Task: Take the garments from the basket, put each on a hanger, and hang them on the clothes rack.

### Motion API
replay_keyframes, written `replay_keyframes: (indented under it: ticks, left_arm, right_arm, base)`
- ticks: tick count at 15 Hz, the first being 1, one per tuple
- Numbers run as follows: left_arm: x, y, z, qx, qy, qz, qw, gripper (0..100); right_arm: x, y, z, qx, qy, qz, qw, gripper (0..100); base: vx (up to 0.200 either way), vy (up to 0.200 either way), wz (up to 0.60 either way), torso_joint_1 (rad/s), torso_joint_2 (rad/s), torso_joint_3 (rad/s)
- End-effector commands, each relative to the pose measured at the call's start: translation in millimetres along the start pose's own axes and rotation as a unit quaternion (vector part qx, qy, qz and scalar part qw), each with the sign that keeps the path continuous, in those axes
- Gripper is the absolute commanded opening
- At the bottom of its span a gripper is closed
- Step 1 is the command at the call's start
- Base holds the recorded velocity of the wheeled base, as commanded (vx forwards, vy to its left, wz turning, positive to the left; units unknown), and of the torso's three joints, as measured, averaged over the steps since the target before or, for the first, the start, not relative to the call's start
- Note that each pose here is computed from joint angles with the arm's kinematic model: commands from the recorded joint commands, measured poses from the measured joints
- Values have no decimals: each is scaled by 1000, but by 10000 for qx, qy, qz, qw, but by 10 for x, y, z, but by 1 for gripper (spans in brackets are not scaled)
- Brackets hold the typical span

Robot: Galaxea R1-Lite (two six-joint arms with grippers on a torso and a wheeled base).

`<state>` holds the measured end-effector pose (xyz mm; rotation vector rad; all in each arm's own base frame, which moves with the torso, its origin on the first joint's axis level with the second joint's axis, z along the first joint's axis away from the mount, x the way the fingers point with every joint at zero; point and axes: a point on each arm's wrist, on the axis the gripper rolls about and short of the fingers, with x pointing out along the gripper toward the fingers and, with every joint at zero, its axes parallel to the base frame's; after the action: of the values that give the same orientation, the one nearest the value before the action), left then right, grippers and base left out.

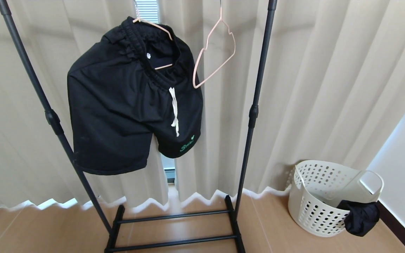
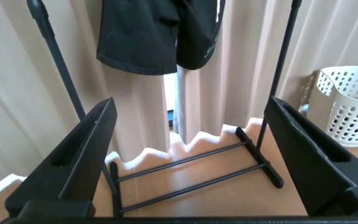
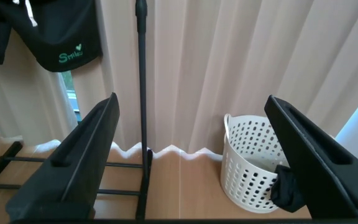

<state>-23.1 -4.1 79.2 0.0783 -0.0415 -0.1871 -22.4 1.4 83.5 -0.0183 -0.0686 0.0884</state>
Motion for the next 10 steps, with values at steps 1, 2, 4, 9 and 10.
replay_keyframes:
  ticks: [1,2,4,9,10]
  left_arm:
    - [1,0,1,-9,3,-1,10000,100]
    - [1,0,1,-1,3,-1,10000,100]
    - [1,0,1,-9,3,-1,10000,100]
    - [1,0,1,-9,3,-9,10000,100]
    - [1,0,1,-9,3,-9,10000,100]
  right_arm:
    - [0,0,0,-3,2,8,10000,100]
    - [0,0,2,-4,-6,8,10000,100]
    - [0,0,2,-4,-6,8,10000,100]
    - [0,0,2,-4,-6,8,10000,100]
    - [0,0,2,-4,-6,8,10000,100]
  base:
    - [0,0,0,-110,447,354]
    - [0,0,0,-80,456,373]
    - [0,0,0,-51,376,317]
    - [0,-200,0,-10,73,63]
    - [0,-200,-600,7,2,7]
